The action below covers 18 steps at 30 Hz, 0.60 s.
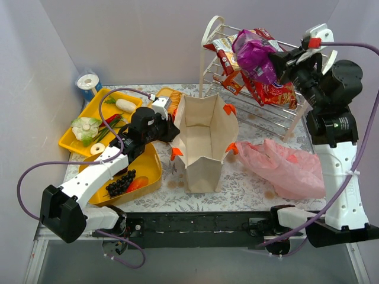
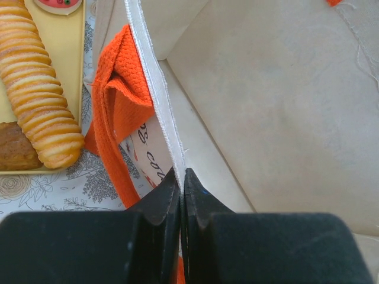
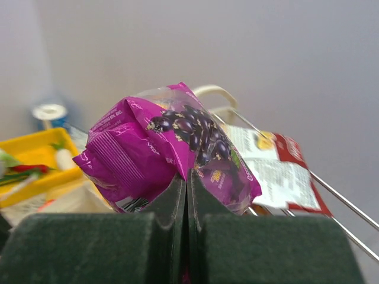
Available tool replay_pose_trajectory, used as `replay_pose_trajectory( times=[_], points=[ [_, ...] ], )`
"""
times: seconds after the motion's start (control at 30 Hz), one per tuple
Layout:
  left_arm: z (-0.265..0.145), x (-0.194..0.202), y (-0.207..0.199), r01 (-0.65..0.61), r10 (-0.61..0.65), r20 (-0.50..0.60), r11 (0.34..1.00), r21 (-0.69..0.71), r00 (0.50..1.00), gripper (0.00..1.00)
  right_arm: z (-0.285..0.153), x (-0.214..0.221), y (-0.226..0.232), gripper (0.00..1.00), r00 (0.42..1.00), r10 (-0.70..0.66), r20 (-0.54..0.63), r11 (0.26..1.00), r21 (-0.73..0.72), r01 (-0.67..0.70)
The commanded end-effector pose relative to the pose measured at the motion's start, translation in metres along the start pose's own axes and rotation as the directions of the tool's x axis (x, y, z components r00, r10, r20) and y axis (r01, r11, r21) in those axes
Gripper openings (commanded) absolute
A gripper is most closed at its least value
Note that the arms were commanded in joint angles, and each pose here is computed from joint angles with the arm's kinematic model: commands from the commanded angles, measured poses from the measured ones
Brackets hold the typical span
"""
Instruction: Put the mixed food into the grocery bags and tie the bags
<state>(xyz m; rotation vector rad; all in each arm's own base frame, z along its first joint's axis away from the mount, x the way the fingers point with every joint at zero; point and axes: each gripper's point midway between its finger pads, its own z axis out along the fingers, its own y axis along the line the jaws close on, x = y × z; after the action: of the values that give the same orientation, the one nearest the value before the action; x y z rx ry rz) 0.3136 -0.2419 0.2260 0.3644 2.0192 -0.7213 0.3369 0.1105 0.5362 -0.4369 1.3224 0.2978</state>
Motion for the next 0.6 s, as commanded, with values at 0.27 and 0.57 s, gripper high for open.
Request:
replay_pose_trajectory(
  times=[0.27,0.57],
  points=[
    [-0.016,-0.025,-0.007,-0.043,0.041,0.108,0.999,0.017,0.993,0.0,-0.016,0.029,0.17,0.01,0.988,0.146,0.042,0.828,-0.553,-0.099],
    [-0.012,-0.02,-0.007,-0.035,0.033,0.095,0.999,0.025,0.995,0.0,-0.02,0.109,0.145,0.01,0.963,0.209,-0.171,0.927,-0.278,-0.251]
  ],
)
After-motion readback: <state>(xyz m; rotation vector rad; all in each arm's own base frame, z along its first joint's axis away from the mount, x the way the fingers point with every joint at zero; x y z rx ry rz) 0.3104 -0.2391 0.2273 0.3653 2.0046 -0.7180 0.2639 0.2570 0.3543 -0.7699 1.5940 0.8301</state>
